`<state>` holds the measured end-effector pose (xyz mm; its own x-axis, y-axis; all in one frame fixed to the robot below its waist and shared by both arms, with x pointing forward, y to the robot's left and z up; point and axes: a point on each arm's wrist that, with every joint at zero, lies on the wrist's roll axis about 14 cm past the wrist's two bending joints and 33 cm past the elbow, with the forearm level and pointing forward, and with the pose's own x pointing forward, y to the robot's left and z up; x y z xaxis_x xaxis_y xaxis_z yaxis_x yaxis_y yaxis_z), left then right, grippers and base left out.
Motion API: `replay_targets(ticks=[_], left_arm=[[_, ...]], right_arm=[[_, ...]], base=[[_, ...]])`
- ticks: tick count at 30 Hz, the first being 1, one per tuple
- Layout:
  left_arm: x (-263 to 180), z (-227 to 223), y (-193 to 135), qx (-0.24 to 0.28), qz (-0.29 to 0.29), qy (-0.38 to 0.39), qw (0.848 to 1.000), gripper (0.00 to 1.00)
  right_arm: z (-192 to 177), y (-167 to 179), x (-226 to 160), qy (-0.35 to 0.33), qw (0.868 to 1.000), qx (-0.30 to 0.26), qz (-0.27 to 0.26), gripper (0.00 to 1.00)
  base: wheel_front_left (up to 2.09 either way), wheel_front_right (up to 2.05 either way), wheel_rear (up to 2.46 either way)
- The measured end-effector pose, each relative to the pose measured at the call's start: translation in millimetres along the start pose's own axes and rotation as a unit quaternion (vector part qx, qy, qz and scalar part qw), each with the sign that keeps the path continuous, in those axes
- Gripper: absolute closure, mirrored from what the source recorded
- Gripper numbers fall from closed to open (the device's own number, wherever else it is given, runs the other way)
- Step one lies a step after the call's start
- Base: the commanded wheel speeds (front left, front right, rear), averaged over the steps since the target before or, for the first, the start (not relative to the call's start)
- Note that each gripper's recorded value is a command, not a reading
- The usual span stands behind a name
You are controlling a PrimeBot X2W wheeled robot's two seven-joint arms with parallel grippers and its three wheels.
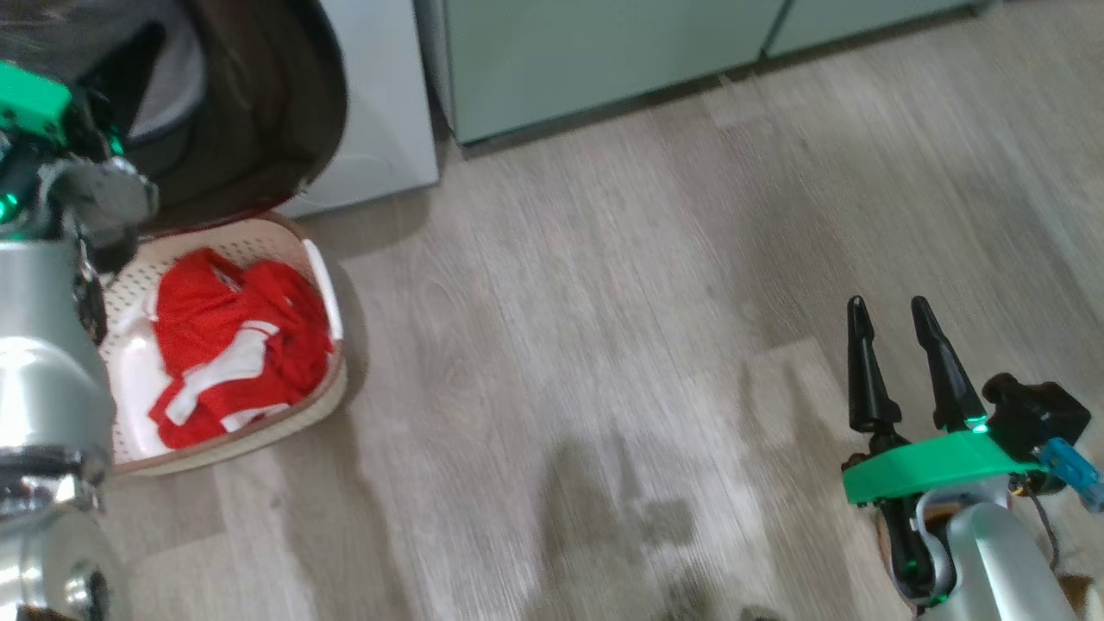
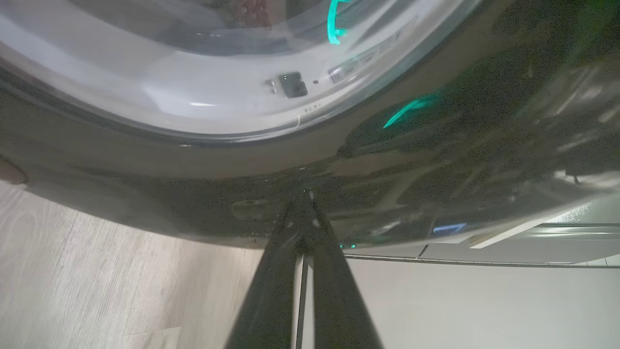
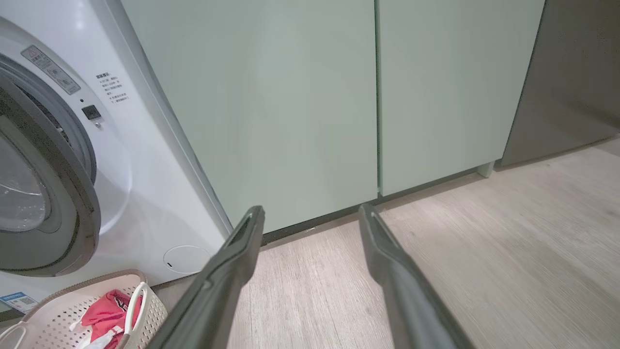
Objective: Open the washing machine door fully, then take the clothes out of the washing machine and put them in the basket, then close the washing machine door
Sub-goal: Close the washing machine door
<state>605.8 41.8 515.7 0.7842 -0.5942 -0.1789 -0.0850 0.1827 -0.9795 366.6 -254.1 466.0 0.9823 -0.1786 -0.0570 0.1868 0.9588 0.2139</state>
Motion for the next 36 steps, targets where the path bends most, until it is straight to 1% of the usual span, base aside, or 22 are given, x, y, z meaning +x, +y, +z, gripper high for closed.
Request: replay_targets(ticks=[1, 2, 3, 5, 6, 7, 13, 18, 21, 23, 24, 26, 27, 29, 30, 31, 34, 36], left_arm=[[-5.7, -0.1, 0.1, 0.002, 0.001, -0.003, 1.000, 1.00], [-12.2, 0.1, 1.1, 0.004, 0.002, -0.007, 1.000, 0.95], [-19.0, 0.3, 3.3, 0.004, 0.006, -0.012, 1.000, 0.76], [-34.0, 0.0, 9.3, 0.008, 0.013, -0.022, 1.000, 0.42], [-42.1, 0.1, 13.2, 0.008, 0.018, -0.030, 0.999, 0.10], [-50.4, 0.0, 17.1, 0.010, 0.022, -0.037, 0.999, 0.00], [-109.9, 6.7, 39.1, 0.066, 0.054, -0.099, 0.991, 0.00], [-160.8, 11.3, 53.9, 0.150, 0.076, -0.163, 0.972, 0.00], [-186.3, 10.7, 62.5, 0.214, 0.091, -0.191, 0.954, 0.00], [-200.6, 10.5, 64.7, 0.265, 0.096, -0.210, 0.936, 0.00], [-206.9, 10.7, 66.0, 0.282, 0.096, -0.220, 0.929, 0.00], [-217.3, 8.7, 69.4, 0.331, 0.099, -0.232, 0.910, 0.00], [-217.3, 8.7, 69.4, 0.331, 0.099, -0.232, 0.910, 0.00], [-227.0, 7.7, 73.3, 0.367, 0.098, -0.249, 0.891, 0.00], [-230.7, 5.7, 76.2, 0.399, 0.100, -0.249, 0.877, 0.00], [-233.9, 4.2, 81.0, 0.423, 0.105, -0.243, 0.867, 0.00], [-240.4, 3.9, 89.9, 0.461, 0.120, -0.232, 0.848, 0.00], [-244.5, 13.0, 78.4, 0.478, 0.115, -0.251, 0.834, 0.00]], right_arm=[[2.0, 2.3, -0.2, -0.003, 1.000, 0.001, 0.004, 0.00], [3.7, 4.8, -0.6, -0.006, 1.000, 0.002, 0.009, 0.00], [4.8, 7.2, -1.5, -0.008, 1.000, 0.002, 0.014, 0.00], [5.2, 12.5, -4.4, -0.009, 1.000, 0.005, 0.022, 0.00], [5.7, 15.4, -6.0, -0.010, 1.000, 0.007, 0.027, 0.00], [6.0, 18.3, -7.9, -0.011, 0.999, 0.009, 0.032, 0.00], [12.9, 32.7, -17.6, -0.023, 0.998, 0.012, 0.060, 0.00], [16.7, 44.7, -20.9, -0.030, 0.996, 0.014, 0.080, 0.00], [22.5, 48.5, -18.2, -0.039, 0.995, 0.016, 0.086, 0.00], [22.3, 53.0, -17.6, -0.039, 0.995, 0.016, 0.093, 0.00], [21.9, 55.2, -17.4, -0.038, 0.994, 0.016, 0.097, 0.00], [22.6, 58.1, -16.5, -0.039, 0.994, 0.016, 0.101, 0.00], [22.6, 58.1, -16.5, -0.039, 0.994, 0.016, 0.101, 0.00], [23.0, 59.6, -15.7, -0.039, 0.994, 0.016, 0.103, 0.00], [23.1, 59.9, -15.5, -0.040, 0.994, 0.017, 0.103, 0.00], [23.0, 59.8, -15.4, -0.040, 0.994, 0.017, 0.103, 0.00], [22.7, 58.6, -15.6, -0.039, 0.994, 0.017, 0.101, 0.00], [20.0, 58.3, -17.1, -0.036, 0.994, 0.016, 0.101, 0.00]], base=[[0.00, 0.00, 0.00], [0.00, 0.00, 0.00], [0.00, 0.00, 0.00], [0.00, 0.00, 0.00], [0.00, 0.00, 0.00], [0.00, 0.00, 0.00], [0.00, 0.00, 0.00], [0.00, 0.00, 0.00], [0.00, 0.00, 0.00], [0.00, 0.00, 0.00], [0.00, 0.00, 0.00], [0.00, 0.00, 0.00], [0.00, 0.00, 0.00], [0.00, 0.00, 0.00], [0.00, 0.00, 0.00], [0.00, 0.00, 0.00], [0.00, 0.00, 0.00], [0.00, 0.00, 0.00]])
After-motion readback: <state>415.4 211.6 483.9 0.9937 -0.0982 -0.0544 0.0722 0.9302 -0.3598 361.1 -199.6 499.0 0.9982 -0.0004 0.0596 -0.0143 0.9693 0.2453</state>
